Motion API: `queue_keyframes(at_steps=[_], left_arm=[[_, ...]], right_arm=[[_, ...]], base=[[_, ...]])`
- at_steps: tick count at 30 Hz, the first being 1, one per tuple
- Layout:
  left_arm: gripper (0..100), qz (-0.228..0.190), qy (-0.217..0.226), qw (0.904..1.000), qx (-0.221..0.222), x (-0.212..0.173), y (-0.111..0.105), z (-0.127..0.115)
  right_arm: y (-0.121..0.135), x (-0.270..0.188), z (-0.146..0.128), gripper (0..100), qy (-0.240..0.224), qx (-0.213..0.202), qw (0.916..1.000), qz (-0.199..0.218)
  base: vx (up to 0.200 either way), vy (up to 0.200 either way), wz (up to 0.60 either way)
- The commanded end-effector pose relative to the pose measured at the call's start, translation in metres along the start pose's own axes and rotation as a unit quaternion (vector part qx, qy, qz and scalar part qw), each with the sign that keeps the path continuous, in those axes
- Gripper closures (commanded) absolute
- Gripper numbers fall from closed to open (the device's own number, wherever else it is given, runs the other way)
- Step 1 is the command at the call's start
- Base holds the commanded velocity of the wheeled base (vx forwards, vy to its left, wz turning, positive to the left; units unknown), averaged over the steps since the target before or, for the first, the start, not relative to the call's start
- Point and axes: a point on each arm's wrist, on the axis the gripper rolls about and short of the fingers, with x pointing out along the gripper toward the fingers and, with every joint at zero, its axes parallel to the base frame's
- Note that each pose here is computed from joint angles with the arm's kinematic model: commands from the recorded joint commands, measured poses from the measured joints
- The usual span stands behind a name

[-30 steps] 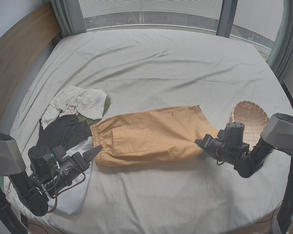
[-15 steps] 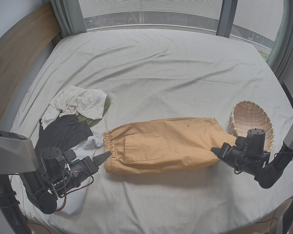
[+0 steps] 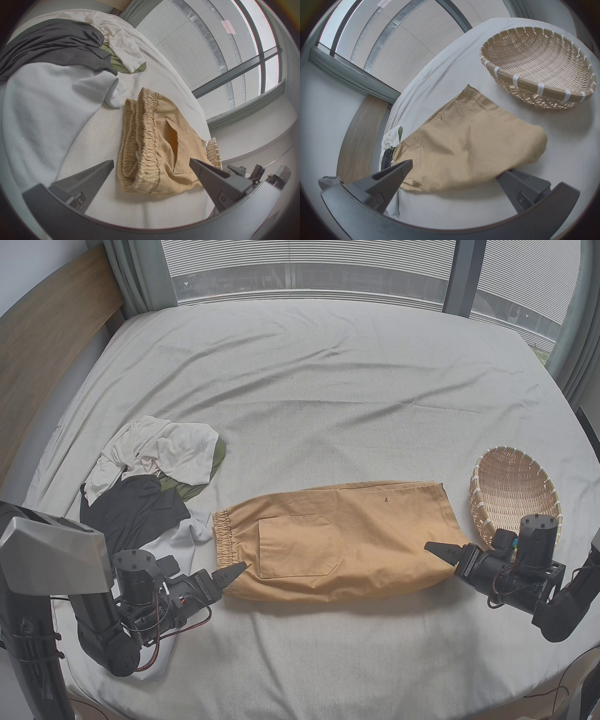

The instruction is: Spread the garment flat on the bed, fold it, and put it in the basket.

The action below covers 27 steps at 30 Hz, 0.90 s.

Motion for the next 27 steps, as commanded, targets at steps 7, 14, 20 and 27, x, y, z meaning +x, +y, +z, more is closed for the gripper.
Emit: queue_keyframes(at_steps=[7, 14, 20, 27], left_arm=[[0, 0.005, -0.002, 1.0, 0.005, 0.024, 0.013, -0.004], [0, -0.009, -0.018, 0.9998, 0.01, 0.037, 0.011, 0.002], [0, -0.016, -0.029, 0.9994, 0.009, 0.047, 0.013, 0.005], [0, -0.025, -0.04, 0.9988, 0.011, 0.052, 0.01, 0.01]], right_arm=[[0.017, -0.067, 0.006, 0, -0.053, -0.011, 0.9974, 0.048], [0.02, -0.078, 0.007, 0, -0.067, -0.014, 0.9958, 0.06], [0.022, -0.082, 0.009, 0, -0.075, -0.015, 0.9948, 0.068], [0.023, -0.081, 0.01, 0, -0.076, -0.016, 0.9946, 0.069]], base=[[0.0, 0.0, 0.0], [0.0, 0.0, 0.0], [0.0, 0.0, 0.0], [0.0, 0.0, 0.0]])
